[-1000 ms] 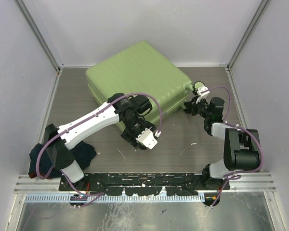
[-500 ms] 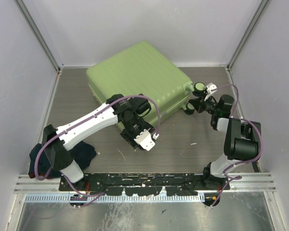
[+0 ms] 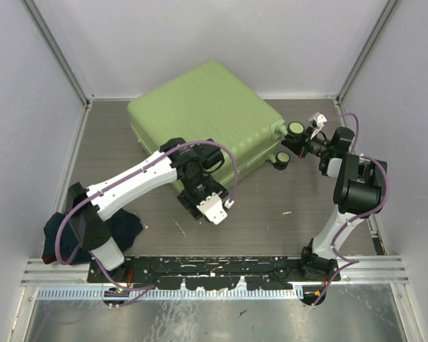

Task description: Pack the luggage

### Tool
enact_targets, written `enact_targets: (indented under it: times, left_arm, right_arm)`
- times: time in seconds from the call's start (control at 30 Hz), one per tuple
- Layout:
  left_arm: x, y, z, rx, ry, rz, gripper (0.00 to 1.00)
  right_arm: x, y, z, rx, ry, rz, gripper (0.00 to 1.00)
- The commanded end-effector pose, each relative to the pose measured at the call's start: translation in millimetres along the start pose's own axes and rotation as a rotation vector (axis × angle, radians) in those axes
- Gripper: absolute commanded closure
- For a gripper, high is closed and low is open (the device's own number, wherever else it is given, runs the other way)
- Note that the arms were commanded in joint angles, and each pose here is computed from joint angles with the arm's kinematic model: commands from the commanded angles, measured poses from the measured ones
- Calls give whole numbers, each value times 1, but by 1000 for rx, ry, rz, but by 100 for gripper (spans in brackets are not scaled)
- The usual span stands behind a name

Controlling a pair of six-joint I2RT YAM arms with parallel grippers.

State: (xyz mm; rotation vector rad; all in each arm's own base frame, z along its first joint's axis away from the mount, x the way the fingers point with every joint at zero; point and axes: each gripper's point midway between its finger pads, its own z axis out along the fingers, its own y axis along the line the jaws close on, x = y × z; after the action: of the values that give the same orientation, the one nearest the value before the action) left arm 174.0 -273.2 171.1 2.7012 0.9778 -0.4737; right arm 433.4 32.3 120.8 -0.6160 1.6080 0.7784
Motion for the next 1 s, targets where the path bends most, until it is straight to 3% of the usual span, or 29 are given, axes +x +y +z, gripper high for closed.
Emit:
enact_targets:
  times: [0.0, 0.17, 0.53, 0.73, 0.8, 0.97]
  left_arm:
    - [51, -103, -6, 444, 181, -301, 34]
    - [54, -98, -5, 456, 176, -319, 32]
    - [72, -90, -7, 428, 182, -368, 31]
    - [68, -62, -24, 238, 116, -455, 16]
    - [56, -51, -37, 154, 68, -493, 1]
    - [13, -46, -79, -87, -78, -456, 2]
  right_arm:
    - [-57, -106, -40, 292, -74, -259, 99]
    - [-62, -127, -28, 233, -73, -328, 99]
    - [-67, -102, 32, 40, -120, -332, 99]
    - [-64, -66, 52, -88, -119, -390, 99]
    - [-67, -57, 55, -109, -123, -397, 99]
    - [-75, -27, 61, -159, -151, -411, 99]
